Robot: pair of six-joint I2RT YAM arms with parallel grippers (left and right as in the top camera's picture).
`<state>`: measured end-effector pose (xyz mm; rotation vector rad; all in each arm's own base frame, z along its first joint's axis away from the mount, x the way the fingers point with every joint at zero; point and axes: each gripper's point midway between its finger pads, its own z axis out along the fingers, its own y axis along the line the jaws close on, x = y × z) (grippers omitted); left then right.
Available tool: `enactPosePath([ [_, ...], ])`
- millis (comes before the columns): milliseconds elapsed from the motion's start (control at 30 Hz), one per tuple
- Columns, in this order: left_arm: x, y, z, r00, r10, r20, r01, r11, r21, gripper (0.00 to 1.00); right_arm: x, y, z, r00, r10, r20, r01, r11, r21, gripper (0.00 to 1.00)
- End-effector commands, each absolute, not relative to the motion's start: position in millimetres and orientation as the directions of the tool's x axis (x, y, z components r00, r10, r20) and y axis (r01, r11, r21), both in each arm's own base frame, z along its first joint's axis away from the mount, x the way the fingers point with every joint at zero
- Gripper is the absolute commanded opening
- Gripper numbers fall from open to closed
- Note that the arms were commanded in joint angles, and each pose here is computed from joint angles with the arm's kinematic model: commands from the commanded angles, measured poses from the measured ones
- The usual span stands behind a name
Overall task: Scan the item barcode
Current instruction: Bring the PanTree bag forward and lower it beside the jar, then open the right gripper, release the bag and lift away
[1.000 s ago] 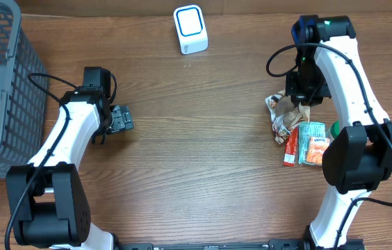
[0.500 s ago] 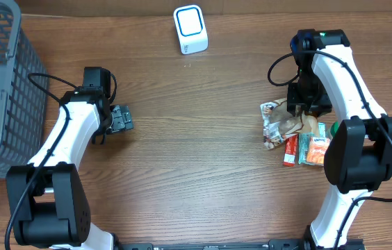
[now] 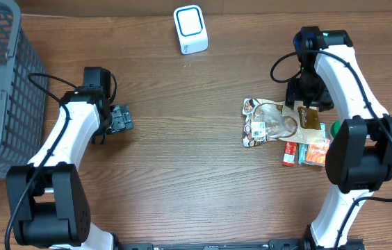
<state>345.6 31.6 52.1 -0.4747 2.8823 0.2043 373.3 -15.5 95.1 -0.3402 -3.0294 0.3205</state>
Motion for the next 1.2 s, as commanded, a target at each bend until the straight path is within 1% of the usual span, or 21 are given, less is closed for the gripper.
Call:
enactPosePath([
  [0, 350, 35, 53, -0.928, -0.286, -0.238, -0.319, 0.940, 0.117, 0.99, 382, 14, 93, -0.964, 0.261, 0.054, 0.259, 0.965, -0.038, 0.70],
  [133, 350, 35, 53, -0.928, -0.286, -0.238, -0.319, 0.940, 0.117, 0.99, 397, 61, 97, -0.966, 0.250, 0.067, 0.259, 0.936, 0.237, 0.65],
  [200, 350, 35, 53, -0.928, -0.286, -0.238, -0.319, 0.940, 0.117, 1.00, 402, 78, 98, -0.970, 0.234, 0.063, 0.242, 0.919, 0.312, 0.61],
  [333, 350, 35, 53, -0.928, -0.286, -0.238, -0.319, 0.940, 0.117, 1.00, 405, 101, 90, -0.982, 0.184, 0.032, 0.184, 0.924, 0.335, 0.59],
  [400, 350, 35, 53, -0.928, -0.286, -0.238, -0.319, 0.940, 0.117, 0.99, 404, 116, 80, -0.989, 0.148, 0.016, 0.145, 0.929, 0.340, 0.56],
  [567, 350, 35, 53, -0.928, -0.286, -0.238, -0.319, 0.940, 0.117, 1.00, 395, 153, 46, -0.993, 0.114, 0.003, 0.108, 0.931, 0.347, 0.56],
  [633, 350, 35, 53, -0.928, -0.286, -0.238, -0.319, 0.940, 0.117, 1.00, 387, 162, 32, -0.996, 0.090, -0.003, 0.084, 0.943, 0.321, 0.56],
  [767, 350, 35, 53, -0.928, -0.286, -0.238, -0.319, 0.940, 0.117, 1.00, 362, 152, 10, -0.998, 0.052, 0.023, 0.055, 0.984, 0.167, 0.56],
  [933, 350, 35, 53, -0.928, -0.286, -0.238, -0.319, 0.940, 0.117, 1.00, 337, 113, 8, -0.994, 0.052, 0.093, 0.048, 0.997, -0.054, 0.58],
  [967, 350, 35, 53, -0.928, -0.286, -0.238, -0.319, 0.940, 0.117, 1.00, 332, 101, 9, -0.992, 0.060, 0.110, 0.049, 0.994, -0.101, 0.60],
  [1033, 350, 35, 53, -0.928, -0.286, -0.238, -0.319, 0.940, 0.117, 1.00, 328, 90, 10, -0.989, 0.073, 0.126, 0.055, 0.989, -0.138, 0.60],
  [1167, 350, 35, 53, -0.928, -0.286, -0.238, -0.319, 0.940, 0.117, 1.00, 326, 80, 12, -0.987, 0.076, 0.144, 0.055, 0.988, -0.142, 0.60],
])
